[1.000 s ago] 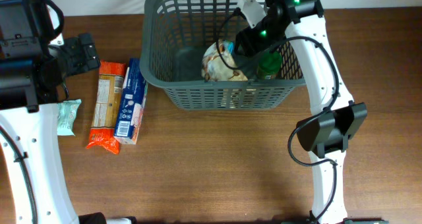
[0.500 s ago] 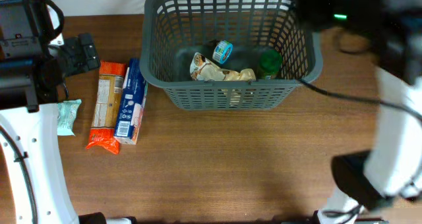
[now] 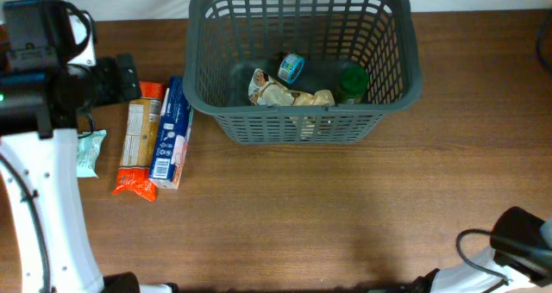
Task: Pack container
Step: 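Withdraw the right gripper and move the left gripper to the blue box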
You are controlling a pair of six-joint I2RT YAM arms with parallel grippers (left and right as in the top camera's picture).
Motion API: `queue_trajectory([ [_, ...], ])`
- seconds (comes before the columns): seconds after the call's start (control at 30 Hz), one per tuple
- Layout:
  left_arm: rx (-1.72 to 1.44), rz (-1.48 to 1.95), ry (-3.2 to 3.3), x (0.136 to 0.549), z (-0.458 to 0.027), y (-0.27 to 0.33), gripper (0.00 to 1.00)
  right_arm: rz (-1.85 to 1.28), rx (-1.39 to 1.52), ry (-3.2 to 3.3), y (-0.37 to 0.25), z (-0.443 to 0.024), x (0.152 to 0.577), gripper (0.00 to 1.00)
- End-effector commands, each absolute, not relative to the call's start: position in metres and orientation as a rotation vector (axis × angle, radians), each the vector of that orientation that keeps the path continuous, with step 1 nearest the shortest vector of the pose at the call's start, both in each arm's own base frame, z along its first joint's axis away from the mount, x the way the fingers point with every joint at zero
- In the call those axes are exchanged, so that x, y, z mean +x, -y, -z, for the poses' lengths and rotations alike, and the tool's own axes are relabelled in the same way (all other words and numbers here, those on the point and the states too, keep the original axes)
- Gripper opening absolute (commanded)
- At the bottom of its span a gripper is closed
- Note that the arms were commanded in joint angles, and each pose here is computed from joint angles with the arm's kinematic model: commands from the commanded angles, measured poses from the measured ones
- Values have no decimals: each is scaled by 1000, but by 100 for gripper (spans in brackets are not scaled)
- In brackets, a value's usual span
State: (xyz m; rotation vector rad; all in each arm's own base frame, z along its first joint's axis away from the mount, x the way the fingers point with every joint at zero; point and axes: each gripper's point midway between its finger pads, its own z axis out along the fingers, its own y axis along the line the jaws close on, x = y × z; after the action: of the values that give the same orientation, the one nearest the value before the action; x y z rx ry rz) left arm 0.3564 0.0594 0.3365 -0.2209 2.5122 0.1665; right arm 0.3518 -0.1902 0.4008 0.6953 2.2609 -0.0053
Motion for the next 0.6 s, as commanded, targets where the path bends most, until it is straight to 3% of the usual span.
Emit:
queue_trajectory([
  [0.0, -94, -139, -2663, 368, -297, -50, 100, -127, 836, -2347, 202, -352, 355, 92],
  [0.07, -75, -141, -2738, 376, -273, -52, 99, -152, 875, -2402, 205, -326, 356, 96],
  [0.13, 3, -148, -2818, 391, -242, -53, 84, -176, 905, -2455, 206, -299, 357, 96],
  [0.17, 25, -148, -2848, 395, -230, -54, 83, -185, 914, -2470, 206, -290, 358, 96],
  [0.33, 37, -124, -3001, 408, -172, -54, 83, -206, 940, -2512, 207, -262, 360, 96],
  [0.57, 208, -34, -3161, 414, -105, -34, 83, -204, 938, -2509, 209, -259, 362, 96],
])
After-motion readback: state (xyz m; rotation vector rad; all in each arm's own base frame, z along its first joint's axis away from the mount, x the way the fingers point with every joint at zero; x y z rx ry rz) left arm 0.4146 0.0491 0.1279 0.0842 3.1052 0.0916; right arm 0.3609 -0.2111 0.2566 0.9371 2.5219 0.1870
